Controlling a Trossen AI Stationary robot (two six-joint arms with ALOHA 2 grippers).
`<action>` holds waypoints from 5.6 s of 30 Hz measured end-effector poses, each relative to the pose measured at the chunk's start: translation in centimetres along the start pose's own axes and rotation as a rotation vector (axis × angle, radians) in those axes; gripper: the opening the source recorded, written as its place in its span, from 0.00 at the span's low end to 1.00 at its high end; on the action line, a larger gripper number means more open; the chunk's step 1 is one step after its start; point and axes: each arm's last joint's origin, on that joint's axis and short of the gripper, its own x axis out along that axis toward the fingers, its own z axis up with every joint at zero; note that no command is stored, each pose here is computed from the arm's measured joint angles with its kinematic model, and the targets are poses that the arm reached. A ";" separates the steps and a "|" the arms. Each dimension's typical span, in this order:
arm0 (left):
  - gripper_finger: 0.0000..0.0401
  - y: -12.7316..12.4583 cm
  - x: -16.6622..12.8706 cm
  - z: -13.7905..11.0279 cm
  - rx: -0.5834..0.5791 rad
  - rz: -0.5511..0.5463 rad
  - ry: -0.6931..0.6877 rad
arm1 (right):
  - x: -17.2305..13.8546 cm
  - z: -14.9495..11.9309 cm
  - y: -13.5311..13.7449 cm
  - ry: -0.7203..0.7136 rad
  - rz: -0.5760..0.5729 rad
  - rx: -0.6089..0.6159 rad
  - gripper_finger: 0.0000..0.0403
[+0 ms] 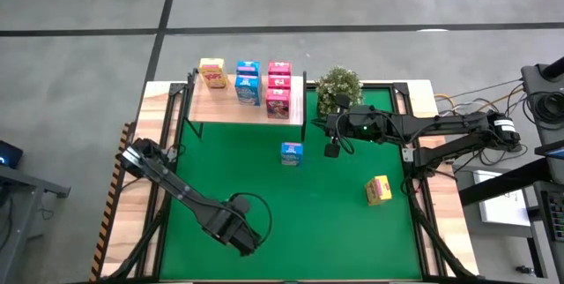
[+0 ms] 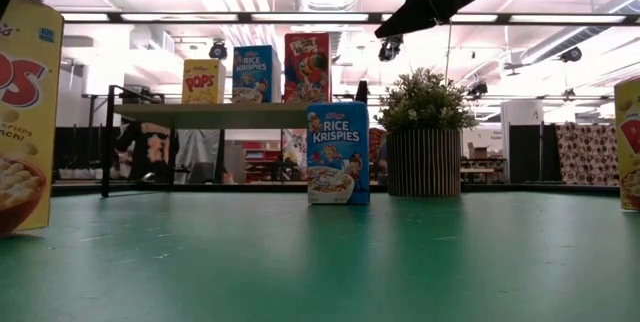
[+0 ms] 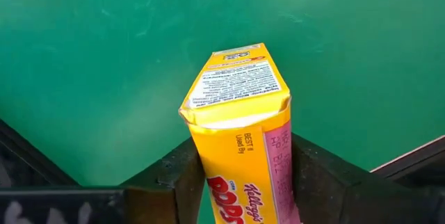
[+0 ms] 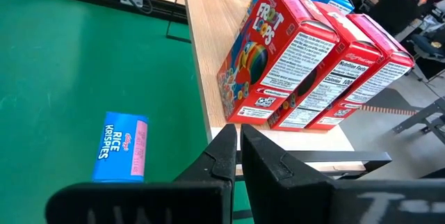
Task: Stack cereal on shelf
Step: Put the left yellow cereal box on the shelf aligned with the other yellow cereal box
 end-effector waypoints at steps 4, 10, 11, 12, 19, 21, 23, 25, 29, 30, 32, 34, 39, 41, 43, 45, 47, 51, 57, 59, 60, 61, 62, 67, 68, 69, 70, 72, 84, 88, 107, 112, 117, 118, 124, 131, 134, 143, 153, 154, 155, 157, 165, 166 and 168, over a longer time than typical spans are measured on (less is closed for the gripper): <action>0.41 0.2 -0.2 0.1 0.147 0.008 -0.030 | 0.0 0.0 0.0 0.000 0.000 0.000 0.03; 0.40 -0.2 -2.4 0.2 0.513 -0.025 -0.087 | 0.0 0.0 0.0 0.000 0.000 0.000 0.03; 0.40 -0.2 -3.0 0.3 0.567 -0.018 -0.106 | 0.0 0.0 0.0 0.000 0.000 0.000 0.03; 0.40 0.0 -3.7 0.4 0.611 -0.001 -0.125 | 0.0 0.0 0.0 0.000 0.000 0.000 0.03; 0.40 1.7 -8.7 2.1 0.773 0.128 -0.436 | 0.0 0.0 0.0 0.000 0.000 0.000 0.03; 0.40 2.4 -9.9 3.0 0.784 0.175 -0.526 | 0.0 0.0 0.0 -0.001 0.000 0.000 0.03; 0.40 3.1 -10.9 3.8 0.803 0.213 -0.596 | 0.0 0.0 0.0 -0.001 0.000 0.000 0.03; 0.40 3.7 -11.7 4.6 0.827 0.265 -0.658 | 0.0 0.0 0.0 -0.001 0.000 0.000 0.03; 0.40 5.6 -13.1 6.2 0.833 0.314 -0.706 | 0.0 0.0 0.0 -0.001 0.000 0.002 0.03; 0.40 6.1 -13.3 6.6 0.828 0.320 -0.704 | 0.0 0.0 0.0 -0.001 0.000 0.002 0.03; 0.40 7.2 -13.7 7.5 0.814 0.331 -0.701 | 0.0 0.0 0.0 -0.001 0.000 0.003 0.03; 0.40 8.3 -14.2 8.2 0.798 0.337 -0.701 | 0.0 0.0 0.0 -0.001 0.000 0.003 0.03; 0.40 11.4 -16.0 9.6 0.757 0.340 -0.719 | 0.0 0.0 0.0 0.000 0.000 0.002 0.03; 0.40 12.6 -16.5 10.0 0.731 0.340 -0.725 | 0.0 0.0 0.0 0.000 0.000 0.002 0.03; 0.40 13.8 -17.0 10.2 0.700 0.336 -0.734 | 0.0 0.0 0.0 0.000 0.000 0.001 0.03; 0.40 15.0 -17.5 10.3 0.667 0.330 -0.744 | 0.0 0.0 0.0 0.000 0.000 0.001 0.03; 0.40 16.1 -17.6 10.3 0.643 0.331 -0.746 | 0.0 0.0 0.0 0.000 0.000 0.001 0.03; 0.40 17.7 -17.4 10.3 0.617 0.345 -0.738 | 0.0 0.0 0.0 0.000 0.000 0.001 0.03; 0.40 19.4 -16.8 10.4 0.607 0.398 -0.724 | 0.0 0.0 0.0 0.000 0.000 0.001 0.03; 0.40 19.8 -16.7 10.5 0.605 0.406 -0.715 | 0.0 0.0 0.0 0.000 0.000 0.001 0.03; 0.40 20.0 -16.7 10.6 0.606 0.398 -0.703 | 0.0 0.0 0.0 0.000 0.000 0.001 0.03; 0.40 20.3 -16.7 10.7 0.606 0.383 -0.688 | 0.0 0.0 0.0 0.000 0.000 0.001 0.03; 0.40 20.5 -16.6 10.9 0.602 0.374 -0.676 | 0.0 0.0 0.0 0.000 0.000 0.001 0.03; 0.40 21.5 -16.4 12.1 0.575 0.358 -0.618 | 0.0 0.0 0.0 0.001 0.000 0.001 0.03; 0.40 21.8 -16.4 12.3 0.572 0.351 -0.604 | 0.0 0.0 0.0 0.001 0.000 0.001 0.03; 0.40 22.0 -16.3 12.6 0.569 0.339 -0.589 | 0.0 0.0 0.0 0.001 0.000 0.000 0.03; 0.40 22.2 -16.3 12.8 0.564 0.324 -0.574 | 0.0 0.0 0.0 0.001 0.000 0.000 0.03; 0.40 22.7 -16.2 13.3 0.542 0.300 -0.551 | 0.0 0.0 0.0 0.001 0.000 0.000 0.03; 0.40 26.6 -15.6 16.2 0.346 0.204 -0.438 | 0.0 0.0 0.0 0.001 0.000 0.000 0.03; 0.40 27.0 -15.6 16.4 0.365 0.214 -0.430 | 0.0 0.0 0.0 0.001 0.000 0.000 0.03; 0.48 26.8 -14.6 17.6 0.408 0.239 -0.373 | 0.0 0.0 0.0 0.001 0.001 0.005 0.03; 0.53 26.8 -14.5 17.6 0.423 0.243 -0.370 | 0.0 0.0 0.0 0.001 0.000 0.006 0.03; 0.55 26.9 -14.6 17.7 0.420 0.251 -0.375 | 0.0 0.0 0.0 0.001 0.000 0.008 0.03; 0.55 26.9 -14.6 17.7 0.421 0.252 -0.375 | 0.0 0.0 0.0 0.001 0.000 0.008 0.03; 0.55 26.9 -14.6 17.6 0.420 0.253 -0.374 | 0.0 0.0 0.0 0.001 0.000 0.008 0.03; 0.55 27.2 -16.7 17.1 0.335 0.215 -0.467 | 0.0 0.0 0.0 0.001 0.000 0.002 0.03; 0.55 27.1 -17.6 16.8 0.275 0.187 -0.513 | 0.0 0.0 0.0 0.001 0.000 0.001 0.03; 0.52 23.7 -18.2 16.0 0.316 0.076 -0.657 | 0.0 0.0 0.0 0.001 0.000 0.000 0.03; 0.43 20.0 -12.2 14.8 0.497 0.231 -0.527 | 0.0 0.0 0.0 0.001 0.000 -0.002 0.03; 0.42 20.0 -11.4 14.9 0.493 0.275 -0.513 | 0.0 0.0 0.0 0.001 0.000 -0.002 0.03; 0.41 20.1 -10.7 14.9 0.490 0.317 -0.500 | 0.0 0.0 0.0 0.001 0.000 -0.003 0.03; 0.39 20.2 -9.5 15.0 0.485 0.373 -0.479 | 0.0 0.0 0.0 0.001 0.000 -0.003 0.03; 0.32 20.8 -8.3 15.4 0.421 0.517 -0.508 | 0.0 0.0 0.0 0.000 0.000 -0.007 0.03; 0.32 21.0 -8.3 15.5 0.402 0.543 -0.520 | 0.0 0.0 0.0 0.000 0.000 -0.007 0.03; 0.30 21.3 -8.4 15.6 0.379 0.566 -0.522 | 0.0 0.0 0.0 0.000 0.000 -0.007 0.03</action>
